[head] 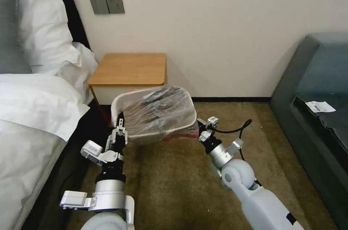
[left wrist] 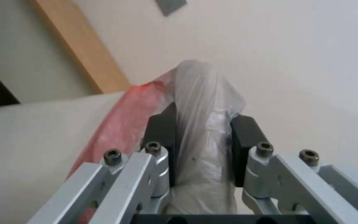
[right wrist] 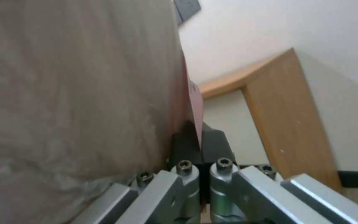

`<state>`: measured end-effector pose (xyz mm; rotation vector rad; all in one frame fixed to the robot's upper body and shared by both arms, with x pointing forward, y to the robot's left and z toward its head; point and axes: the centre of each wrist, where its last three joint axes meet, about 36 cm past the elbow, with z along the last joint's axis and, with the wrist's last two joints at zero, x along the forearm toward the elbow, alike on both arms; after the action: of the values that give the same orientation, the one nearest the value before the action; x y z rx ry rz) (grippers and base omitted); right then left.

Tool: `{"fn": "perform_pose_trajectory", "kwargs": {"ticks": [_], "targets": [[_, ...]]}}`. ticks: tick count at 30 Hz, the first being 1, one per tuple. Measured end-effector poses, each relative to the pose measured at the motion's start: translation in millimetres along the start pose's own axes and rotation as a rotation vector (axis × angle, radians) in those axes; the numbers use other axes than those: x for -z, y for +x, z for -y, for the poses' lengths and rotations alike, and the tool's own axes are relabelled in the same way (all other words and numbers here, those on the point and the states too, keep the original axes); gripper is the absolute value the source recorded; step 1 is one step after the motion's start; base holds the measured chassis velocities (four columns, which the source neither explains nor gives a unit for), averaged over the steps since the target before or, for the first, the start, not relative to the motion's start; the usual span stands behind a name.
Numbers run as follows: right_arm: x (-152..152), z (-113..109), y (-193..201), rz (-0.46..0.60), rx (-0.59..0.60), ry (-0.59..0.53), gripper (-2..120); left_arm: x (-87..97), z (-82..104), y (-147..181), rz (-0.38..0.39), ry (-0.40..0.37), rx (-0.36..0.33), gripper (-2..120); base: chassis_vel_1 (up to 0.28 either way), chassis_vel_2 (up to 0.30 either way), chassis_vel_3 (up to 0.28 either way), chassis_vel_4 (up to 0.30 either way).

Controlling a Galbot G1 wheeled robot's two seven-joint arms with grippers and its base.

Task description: Pick up the garbage bag from the table and place it over the trash can.

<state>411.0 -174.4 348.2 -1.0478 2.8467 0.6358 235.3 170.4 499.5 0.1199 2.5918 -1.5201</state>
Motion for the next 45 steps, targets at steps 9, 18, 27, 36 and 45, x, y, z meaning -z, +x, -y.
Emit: {"fn": "perform_pose_trajectory", "kwargs": {"ticks": [9,18,27,36,45], "targets": [[9.0,-2.8,-2.0,0.038,-0.005,0.021,0,-4.0,-15.0,-3.9,0.001,-0.052,0.021,21,0.0,0.0,0.0,0.0],[15.5,-4.7,7.0,0.071,-0.009,0.053,0,-8.5,-31.5,-10.7,0.004,-0.052,0.043,19,0.0,0.0,0.0,0.0],[12.3,-6.4,14.8,0.071,-0.009,0.062,0,-4.8,-30.3,-14.2,0.026,0.007,0.022,19,0.0,0.0,0.0,0.0],[3.0,-1.7,19.7,0.054,-0.03,0.053,0,4.3,-18.4,-17.5,0.047,0.062,-0.016,19,0.0,0.0,0.0,0.0],[-16.5,9.5,24.0,0.016,-0.064,0.081,0,7.7,-6.6,-14.8,0.059,0.102,-0.039,19,0.0,0.0,0.0,0.0]]}}
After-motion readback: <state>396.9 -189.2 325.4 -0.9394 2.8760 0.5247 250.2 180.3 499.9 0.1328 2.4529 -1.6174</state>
